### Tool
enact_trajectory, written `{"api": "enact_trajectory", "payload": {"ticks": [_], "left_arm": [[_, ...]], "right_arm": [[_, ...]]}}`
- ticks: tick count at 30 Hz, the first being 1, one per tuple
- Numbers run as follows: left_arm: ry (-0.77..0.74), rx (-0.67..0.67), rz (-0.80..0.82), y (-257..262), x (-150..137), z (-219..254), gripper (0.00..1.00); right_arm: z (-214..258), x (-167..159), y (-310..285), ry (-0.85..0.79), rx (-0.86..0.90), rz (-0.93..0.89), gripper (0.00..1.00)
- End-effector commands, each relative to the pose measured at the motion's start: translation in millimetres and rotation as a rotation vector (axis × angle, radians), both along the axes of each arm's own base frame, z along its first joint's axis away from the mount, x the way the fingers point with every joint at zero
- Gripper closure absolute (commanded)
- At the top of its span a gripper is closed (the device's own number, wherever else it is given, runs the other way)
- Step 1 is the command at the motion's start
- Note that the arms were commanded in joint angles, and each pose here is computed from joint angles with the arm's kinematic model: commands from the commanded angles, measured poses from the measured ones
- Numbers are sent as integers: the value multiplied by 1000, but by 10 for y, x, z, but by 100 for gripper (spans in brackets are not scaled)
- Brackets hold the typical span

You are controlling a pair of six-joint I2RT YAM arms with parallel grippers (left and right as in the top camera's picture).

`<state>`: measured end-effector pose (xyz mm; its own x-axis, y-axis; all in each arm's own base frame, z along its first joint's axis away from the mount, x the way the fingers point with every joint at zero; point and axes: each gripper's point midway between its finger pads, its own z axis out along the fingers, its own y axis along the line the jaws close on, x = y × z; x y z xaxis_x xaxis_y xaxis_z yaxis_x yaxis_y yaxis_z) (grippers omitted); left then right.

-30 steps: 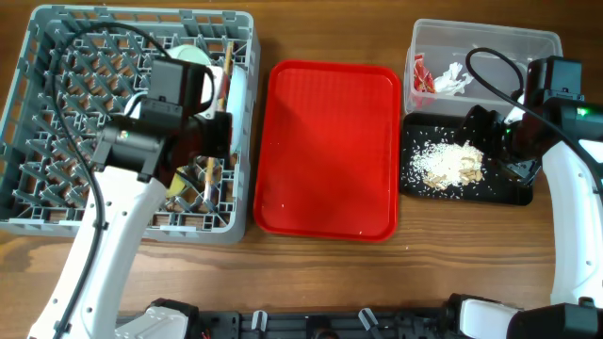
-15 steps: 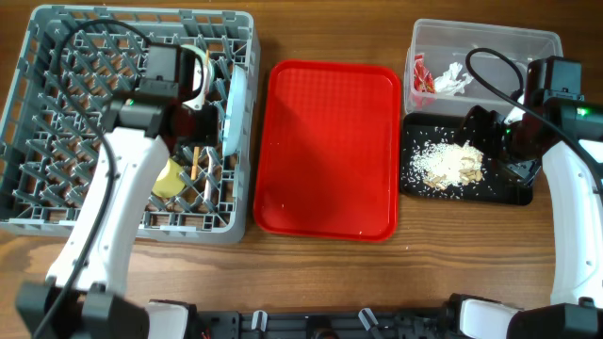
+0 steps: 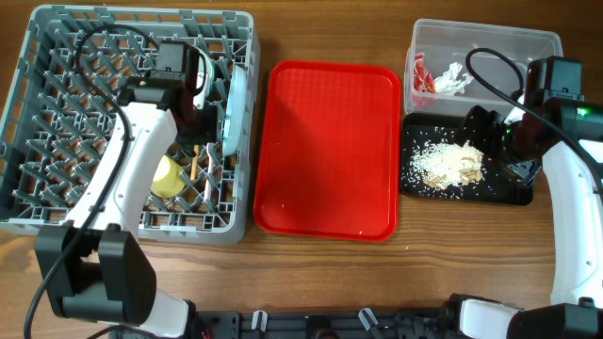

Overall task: Sort waste into correct bins and load items into the dishwasher rack
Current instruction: 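Carry the chopstick into the rack and insert it upright, then release the chopstick and withdraw the left gripper from the rack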

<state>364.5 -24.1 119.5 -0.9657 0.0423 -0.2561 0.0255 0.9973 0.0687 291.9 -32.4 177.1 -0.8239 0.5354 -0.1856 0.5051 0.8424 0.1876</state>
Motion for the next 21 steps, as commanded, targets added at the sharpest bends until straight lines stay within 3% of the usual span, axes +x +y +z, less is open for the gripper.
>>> {"api": "enact_trajectory", "payload": {"ticks": [1,12,15,18,21], "left_arm": [[-2,22,17,128,38,-2,96],[-3,18,18,127,39,-3,93],[-3,18,18,127,39,-3,65],[-3,18,18,127,39,-3,48],[-3,18,18,128,40,-2,45]], "right_arm": [[70,10,-3,-23,-6,7,0],[70,10,-3,-23,-6,7,0],[70,10,-3,-23,-6,7,0],[70,10,-3,-23,-6,7,0],[70,10,-3,-23,-6,7,0]]}}
